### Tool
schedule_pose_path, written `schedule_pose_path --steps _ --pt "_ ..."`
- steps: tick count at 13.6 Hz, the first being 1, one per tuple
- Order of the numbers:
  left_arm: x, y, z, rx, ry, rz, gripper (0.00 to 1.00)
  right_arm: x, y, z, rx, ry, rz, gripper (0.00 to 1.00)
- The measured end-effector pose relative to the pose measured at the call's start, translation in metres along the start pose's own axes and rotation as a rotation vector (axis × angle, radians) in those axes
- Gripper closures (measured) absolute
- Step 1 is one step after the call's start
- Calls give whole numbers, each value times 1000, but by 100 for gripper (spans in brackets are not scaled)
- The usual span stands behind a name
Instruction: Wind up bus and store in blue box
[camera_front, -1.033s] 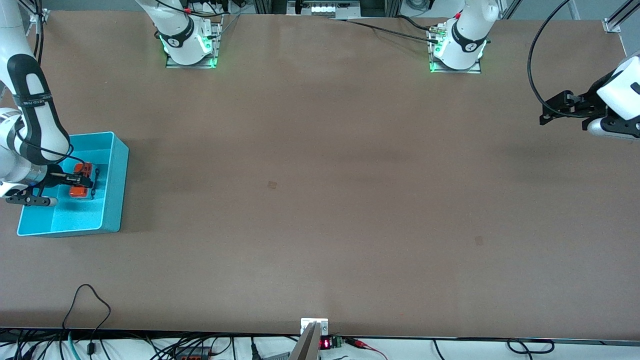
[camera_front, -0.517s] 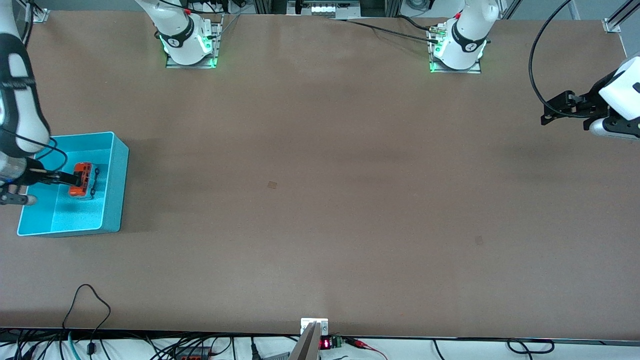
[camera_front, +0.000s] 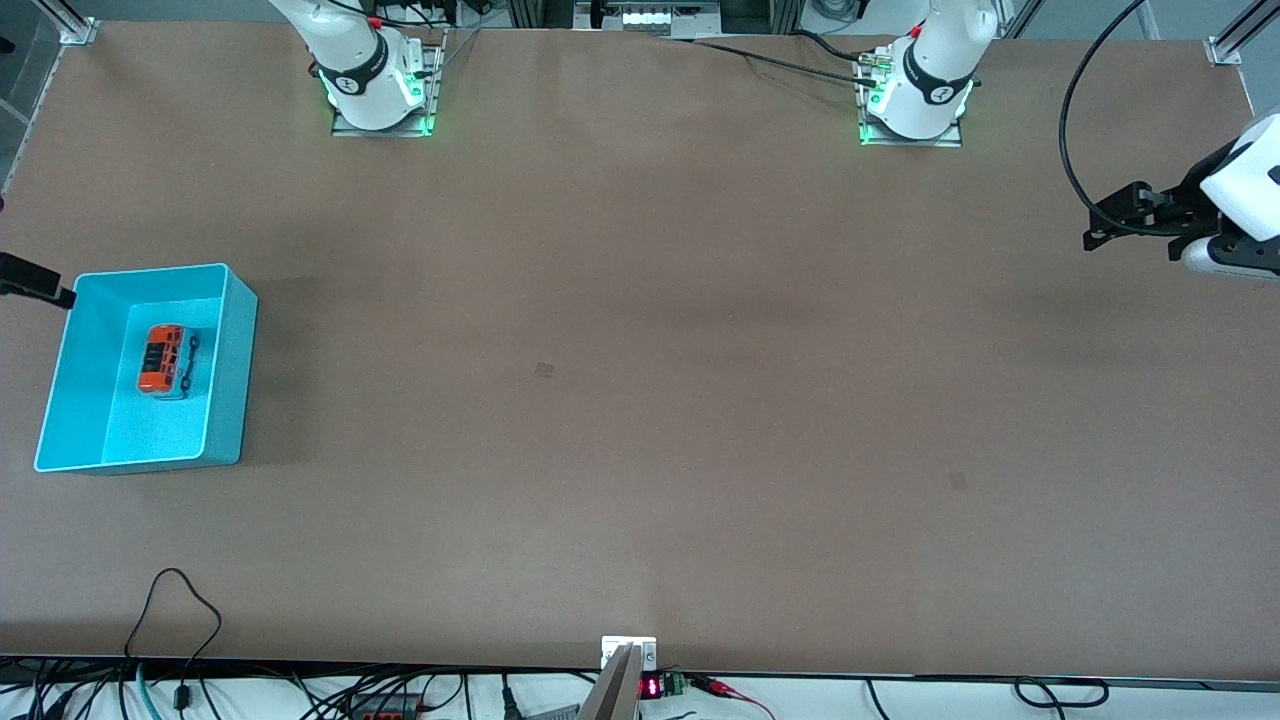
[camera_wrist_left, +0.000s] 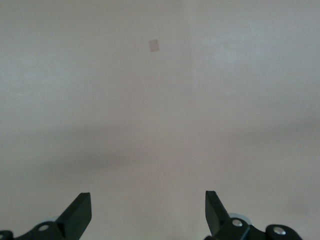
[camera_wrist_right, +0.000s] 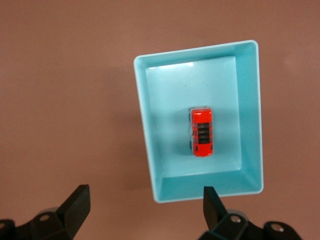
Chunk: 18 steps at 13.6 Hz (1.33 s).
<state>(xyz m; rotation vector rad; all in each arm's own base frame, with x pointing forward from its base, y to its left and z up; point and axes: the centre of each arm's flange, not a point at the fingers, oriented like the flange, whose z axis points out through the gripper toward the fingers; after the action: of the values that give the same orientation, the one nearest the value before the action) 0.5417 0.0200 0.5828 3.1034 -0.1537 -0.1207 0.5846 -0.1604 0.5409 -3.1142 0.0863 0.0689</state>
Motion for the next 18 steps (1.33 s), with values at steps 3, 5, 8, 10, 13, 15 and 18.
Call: schedule_pose_path --steps 3,5,8,10,13,15,18 --pt "0 -1 0 0 0 -1 0 1 -50 -26 -10 2 40 0" --pt "0 -4 0 -1 0 -7 0 -1 -66 -34 -19 9 40 0" --pt "-1 -5 0 -1 0 -8 0 -5 -55 -38 -21 12 59 0" --pt "-1 -5 0 -1 0 -8 0 -9 -48 -32 -20 10 72 0" --pt "0 -5 0 -1 -1 -8 0 -18 -45 -22 -18 25 75 0" --pt "0 -5 0 -1 -1 -8 0 -23 -48 -23 -27 29 71 0" --pt "0 -5 0 -1 -1 -8 0 -33 -63 -34 -26 31 73 0"
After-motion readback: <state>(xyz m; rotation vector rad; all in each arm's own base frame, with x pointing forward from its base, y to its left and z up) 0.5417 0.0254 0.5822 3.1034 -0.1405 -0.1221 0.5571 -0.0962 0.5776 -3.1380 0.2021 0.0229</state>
